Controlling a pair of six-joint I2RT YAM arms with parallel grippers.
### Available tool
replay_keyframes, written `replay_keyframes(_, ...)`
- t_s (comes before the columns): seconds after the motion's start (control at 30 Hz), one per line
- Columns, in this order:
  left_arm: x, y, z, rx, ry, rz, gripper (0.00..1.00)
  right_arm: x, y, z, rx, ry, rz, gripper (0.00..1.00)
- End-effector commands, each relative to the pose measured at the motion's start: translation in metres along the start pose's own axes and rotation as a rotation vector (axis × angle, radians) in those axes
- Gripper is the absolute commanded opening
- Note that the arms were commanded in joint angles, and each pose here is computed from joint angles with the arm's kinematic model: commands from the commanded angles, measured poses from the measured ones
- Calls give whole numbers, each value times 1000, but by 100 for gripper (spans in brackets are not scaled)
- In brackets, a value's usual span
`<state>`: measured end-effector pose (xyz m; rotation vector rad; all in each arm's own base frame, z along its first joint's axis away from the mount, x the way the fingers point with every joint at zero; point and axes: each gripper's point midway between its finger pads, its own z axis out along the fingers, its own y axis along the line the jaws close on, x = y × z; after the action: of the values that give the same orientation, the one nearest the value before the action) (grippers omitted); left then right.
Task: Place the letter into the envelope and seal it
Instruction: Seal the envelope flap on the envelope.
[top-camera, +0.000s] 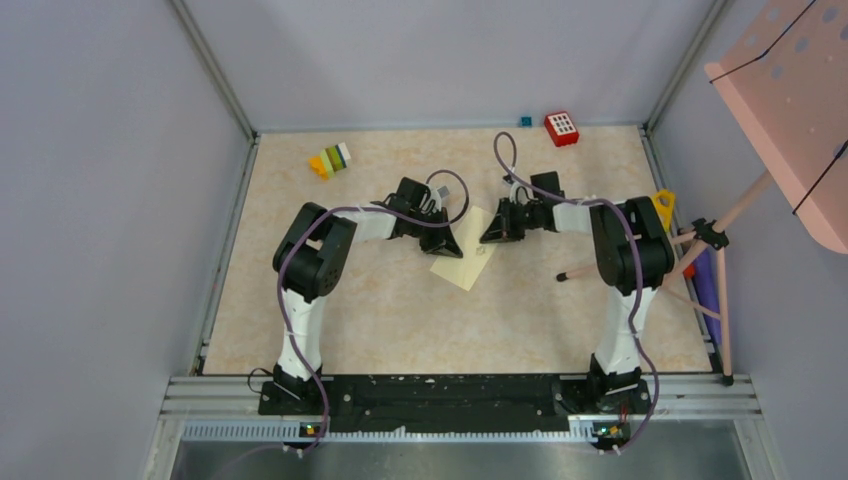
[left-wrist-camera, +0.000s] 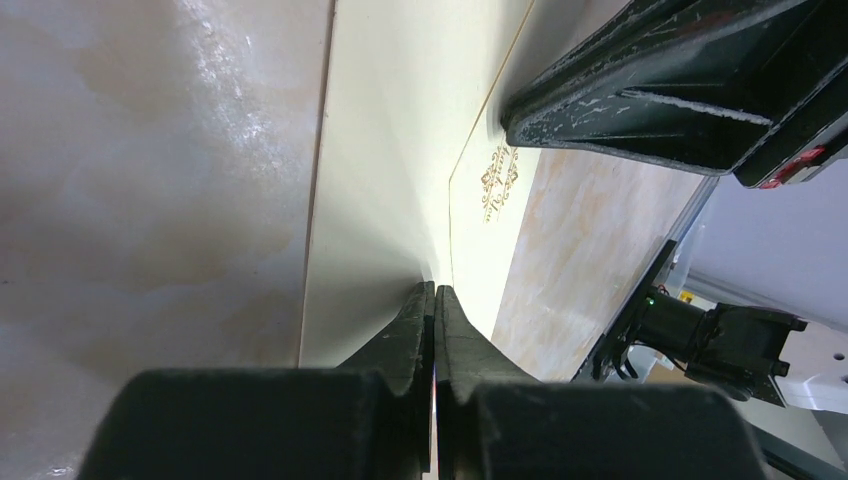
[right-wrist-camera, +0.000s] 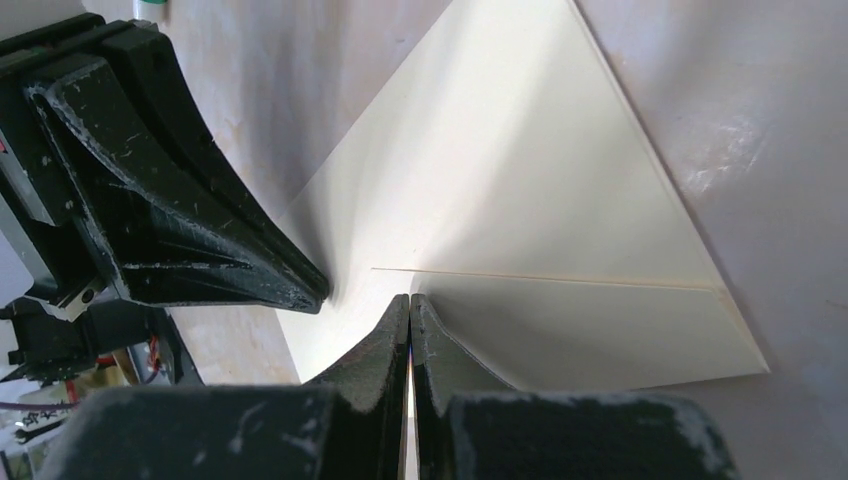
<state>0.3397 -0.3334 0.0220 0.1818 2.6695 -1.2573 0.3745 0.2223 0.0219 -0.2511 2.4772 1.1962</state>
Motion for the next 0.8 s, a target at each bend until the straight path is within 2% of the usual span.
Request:
replay_keyframes(0.0,28,91,11,-333,22,-23,0,-23,-31,-2,123,-74,-10,0)
replay_keyframes(0.3,28,90,10,-333,20,-23,0,-42,-49,-12,196,-132,-1,0)
replay_keyframes(0.77,28,91,11,-335,20,-23,0,-52,-44,-18,182,-152,-26,0)
